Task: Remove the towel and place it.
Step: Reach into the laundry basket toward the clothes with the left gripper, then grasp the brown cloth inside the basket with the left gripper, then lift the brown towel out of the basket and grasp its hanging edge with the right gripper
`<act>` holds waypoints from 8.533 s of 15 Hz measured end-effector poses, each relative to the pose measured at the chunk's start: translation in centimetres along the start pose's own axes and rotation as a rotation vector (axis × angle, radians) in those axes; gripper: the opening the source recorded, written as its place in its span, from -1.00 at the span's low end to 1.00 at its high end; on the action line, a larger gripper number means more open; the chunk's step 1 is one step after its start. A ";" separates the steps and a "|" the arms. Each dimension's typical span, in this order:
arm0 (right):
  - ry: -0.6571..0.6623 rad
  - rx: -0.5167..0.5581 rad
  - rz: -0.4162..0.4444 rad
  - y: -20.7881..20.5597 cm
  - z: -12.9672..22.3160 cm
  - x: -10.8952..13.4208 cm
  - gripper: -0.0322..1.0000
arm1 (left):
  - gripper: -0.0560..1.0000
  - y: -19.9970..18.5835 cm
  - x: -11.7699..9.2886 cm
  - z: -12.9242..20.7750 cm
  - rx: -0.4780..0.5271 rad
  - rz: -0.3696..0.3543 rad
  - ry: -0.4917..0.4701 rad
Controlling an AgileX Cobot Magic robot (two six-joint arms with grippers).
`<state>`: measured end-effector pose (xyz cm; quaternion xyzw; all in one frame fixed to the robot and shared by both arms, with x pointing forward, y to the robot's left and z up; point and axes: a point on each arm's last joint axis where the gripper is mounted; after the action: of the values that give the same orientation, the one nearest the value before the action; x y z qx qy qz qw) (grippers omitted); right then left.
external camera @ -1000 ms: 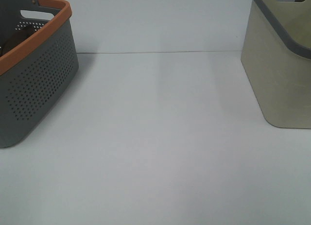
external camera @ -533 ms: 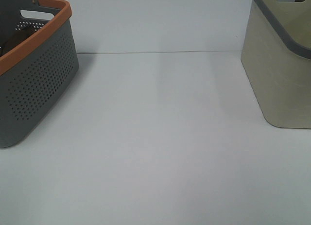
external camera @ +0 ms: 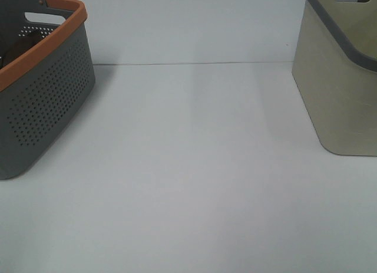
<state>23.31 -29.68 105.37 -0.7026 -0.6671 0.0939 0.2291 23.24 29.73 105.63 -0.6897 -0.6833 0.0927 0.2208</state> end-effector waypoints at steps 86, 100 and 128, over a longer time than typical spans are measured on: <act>0.000 0.000 0.000 0.0 0.0 0.0 0.63 | -0.89 45.9 6.3 -12.4 0.740 0.580 0.994; 0.000 0.000 0.000 0.0 0.0 0.0 0.63 | -0.89 39.2 8.6 -23.8 0.574 0.235 0.637; -0.234 -0.031 -0.564 9.4 -7.8 6.1 0.58 | -0.89 20.1 -13.5 -38.2 -0.652 0.582 1.139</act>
<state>35.72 -25.27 109.06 -0.4775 -0.8591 0.0966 0.1571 57.15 10.32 128.42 -0.8160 -0.2432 -0.4355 0.2921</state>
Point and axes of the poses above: a point on each arm's last joint axis where the gripper is mounted, y pointing out along that axis toward the gripper, x along the wrist's bending axis when the last joint is at zero, z = x × y, and after that the axes turned 11 degrees about y, right-handed
